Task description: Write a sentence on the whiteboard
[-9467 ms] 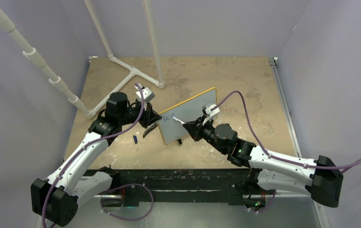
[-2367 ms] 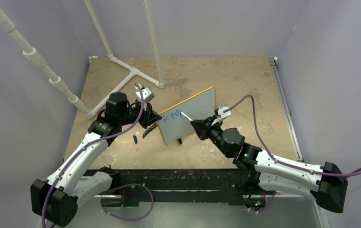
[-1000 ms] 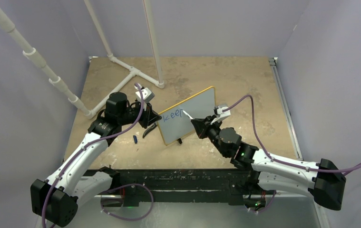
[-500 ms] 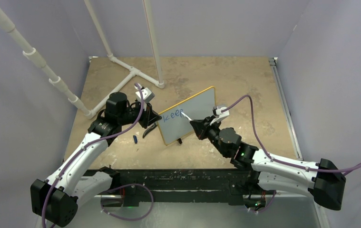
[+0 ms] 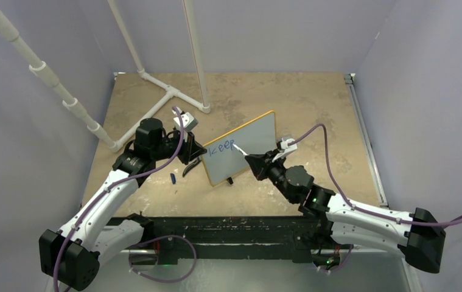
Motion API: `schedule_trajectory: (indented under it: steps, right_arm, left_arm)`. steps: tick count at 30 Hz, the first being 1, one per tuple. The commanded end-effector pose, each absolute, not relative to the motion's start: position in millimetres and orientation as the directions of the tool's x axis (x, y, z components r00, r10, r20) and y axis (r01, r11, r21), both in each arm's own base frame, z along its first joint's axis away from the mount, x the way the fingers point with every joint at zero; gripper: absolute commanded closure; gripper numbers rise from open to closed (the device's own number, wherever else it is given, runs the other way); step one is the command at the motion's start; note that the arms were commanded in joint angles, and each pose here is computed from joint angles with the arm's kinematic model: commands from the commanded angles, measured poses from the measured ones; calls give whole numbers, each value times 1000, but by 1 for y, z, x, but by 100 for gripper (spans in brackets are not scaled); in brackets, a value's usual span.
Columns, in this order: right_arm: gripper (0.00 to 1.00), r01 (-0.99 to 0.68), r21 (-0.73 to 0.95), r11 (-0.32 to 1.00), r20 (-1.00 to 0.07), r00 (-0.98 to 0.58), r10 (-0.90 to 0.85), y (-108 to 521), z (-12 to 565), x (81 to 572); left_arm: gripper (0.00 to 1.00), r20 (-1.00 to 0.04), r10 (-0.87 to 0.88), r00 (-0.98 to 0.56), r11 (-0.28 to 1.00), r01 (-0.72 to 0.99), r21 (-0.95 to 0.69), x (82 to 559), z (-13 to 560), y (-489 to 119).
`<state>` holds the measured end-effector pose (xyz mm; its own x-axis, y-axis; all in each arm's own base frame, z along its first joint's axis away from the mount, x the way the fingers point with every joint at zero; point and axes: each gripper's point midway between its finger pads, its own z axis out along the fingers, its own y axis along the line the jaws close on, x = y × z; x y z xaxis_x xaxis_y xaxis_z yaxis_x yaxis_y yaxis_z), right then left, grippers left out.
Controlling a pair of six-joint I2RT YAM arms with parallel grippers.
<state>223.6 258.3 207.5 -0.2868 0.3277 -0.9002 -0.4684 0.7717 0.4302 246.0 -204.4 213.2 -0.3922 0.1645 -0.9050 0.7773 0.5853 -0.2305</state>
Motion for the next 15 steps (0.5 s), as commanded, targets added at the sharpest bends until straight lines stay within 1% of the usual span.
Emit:
schedule_trajectory:
  steps: [1, 5, 7, 11, 15]
  right_arm:
    - [100, -462, 445, 767, -895, -258, 364, 250, 223, 224]
    - [100, -461, 428, 778, -903, -248, 350, 246, 228, 223]
    - [100, -453, 419, 787, -907, -243, 343, 242, 229, 223]
    - [100, -437, 407, 802, -913, -228, 339, 233, 232, 223]
    - [100, -415, 397, 819, -917, -218, 334, 221, 233, 221]
  left_arm:
    - [85, -930, 146, -338, 574, 794, -199, 250, 229, -207]
    - [56, -932, 133, -338, 568, 796, -208, 251, 236, -209]
    - [45, -938, 117, -327, 562, 800, -209, 252, 247, -211]
    - [37, -952, 80, -295, 554, 807, -204, 254, 275, -214]
    - [36, -956, 49, -289, 563, 798, -213, 266, 298, -219]
